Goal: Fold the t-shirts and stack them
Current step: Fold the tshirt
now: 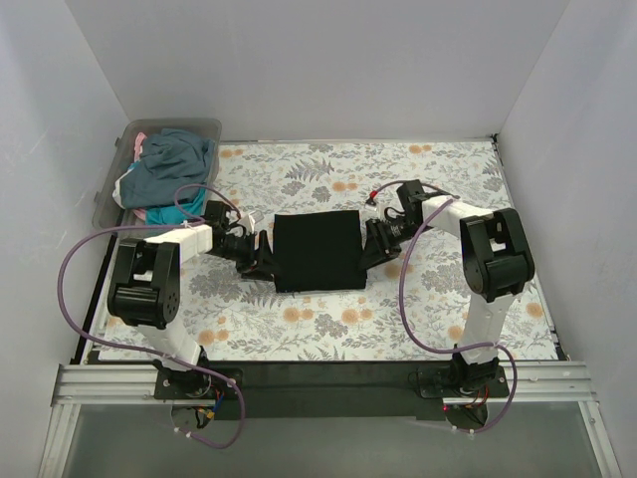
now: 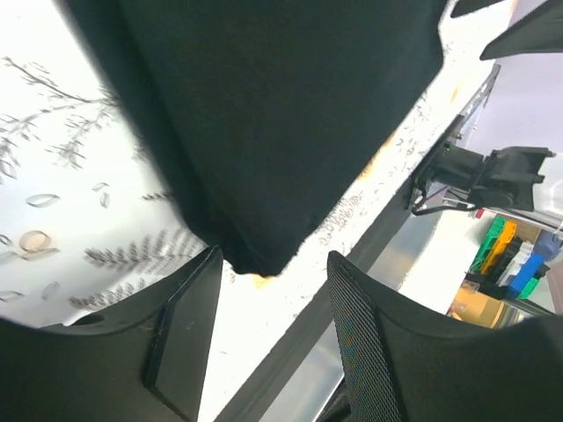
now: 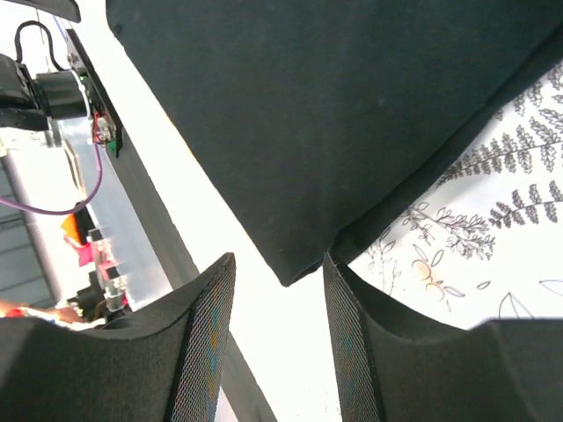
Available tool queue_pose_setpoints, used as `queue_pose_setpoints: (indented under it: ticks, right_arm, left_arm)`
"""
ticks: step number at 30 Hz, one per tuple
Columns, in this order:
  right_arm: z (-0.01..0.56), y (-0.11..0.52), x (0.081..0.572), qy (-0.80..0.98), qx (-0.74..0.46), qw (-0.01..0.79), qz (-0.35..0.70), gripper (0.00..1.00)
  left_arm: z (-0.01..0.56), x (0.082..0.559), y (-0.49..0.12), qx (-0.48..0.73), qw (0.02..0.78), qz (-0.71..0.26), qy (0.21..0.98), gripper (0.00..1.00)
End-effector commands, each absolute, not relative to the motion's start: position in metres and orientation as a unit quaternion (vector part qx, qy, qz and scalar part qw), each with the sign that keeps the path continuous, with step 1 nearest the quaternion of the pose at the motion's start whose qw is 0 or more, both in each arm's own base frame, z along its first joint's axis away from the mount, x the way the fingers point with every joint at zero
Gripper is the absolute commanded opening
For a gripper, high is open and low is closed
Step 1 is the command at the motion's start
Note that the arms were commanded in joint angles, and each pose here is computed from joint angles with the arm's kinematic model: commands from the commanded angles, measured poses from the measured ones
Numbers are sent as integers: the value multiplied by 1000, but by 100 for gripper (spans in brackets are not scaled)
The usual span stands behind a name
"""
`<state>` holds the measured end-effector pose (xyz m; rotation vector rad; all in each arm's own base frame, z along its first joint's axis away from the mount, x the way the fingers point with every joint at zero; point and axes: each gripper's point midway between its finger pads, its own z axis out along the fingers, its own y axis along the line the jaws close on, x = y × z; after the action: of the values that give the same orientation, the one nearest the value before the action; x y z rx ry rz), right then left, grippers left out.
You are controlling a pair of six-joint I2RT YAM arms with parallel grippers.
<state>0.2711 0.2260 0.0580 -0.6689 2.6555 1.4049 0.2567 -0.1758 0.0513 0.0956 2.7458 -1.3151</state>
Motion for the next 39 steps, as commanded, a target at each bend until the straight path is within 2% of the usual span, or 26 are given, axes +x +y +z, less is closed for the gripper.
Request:
queue_pose_setpoints:
  ticks: [1,8,12,15,16,18,19,20,23,24,27,31,35,36,37,38,39]
  right_arm:
    - [59,224,264,862,-227,36,451,52]
    - [41,229,259,866,-230,9,444,51]
    - [37,234,255,865,-234,-1,444,49]
    - [31,233,254,868,-231,-7,440,42]
    - [27,233,254,871,-227,-13,436,37]
    - [22,232,255,874,-223,-17,430,26]
    - [20,232,255,876,-219,-22,429,23]
    - [19,231,256,878,-219,-21,425,20]
    - [15,226,255,886,-219,-22,408,3]
    - [12,224,256,890,-220,-20,399,1]
    - [5,213,264,906,-223,-5,359,1]
    - [7,212,269,907,-223,-1,358,1]
    - [18,217,273,898,-236,6,372,1]
    - [26,216,271,894,-245,4,375,16]
    - [34,217,274,891,-254,14,376,27]
    - [42,217,273,887,-260,21,380,39]
    - [61,218,275,879,-278,48,384,63]
  left_arm:
    - [64,251,-176,41,60,-445,893,50]
    - [53,254,-176,32,49,-437,898,46]
    - [52,254,-177,30,45,-442,895,34]
    - [48,252,-177,29,42,-441,896,20]
    - [46,251,-177,26,39,-440,897,14]
    - [42,250,-177,19,33,-439,898,9]
    - [41,249,-177,18,30,-439,898,3]
    - [39,249,-175,16,28,-434,900,0]
    - [26,245,-168,10,22,-406,913,0]
    - [21,245,-164,8,24,-392,920,0]
    - [2,246,-150,-7,25,-343,939,0]
    - [-4,256,-146,-2,20,-326,945,0]
    - [10,259,-156,14,19,-361,932,0]
    - [19,259,-161,24,23,-379,925,2]
    - [40,260,-165,48,43,-405,912,17]
    - [55,260,-168,61,63,-420,903,26]
    - [69,263,-168,74,85,-431,895,34]
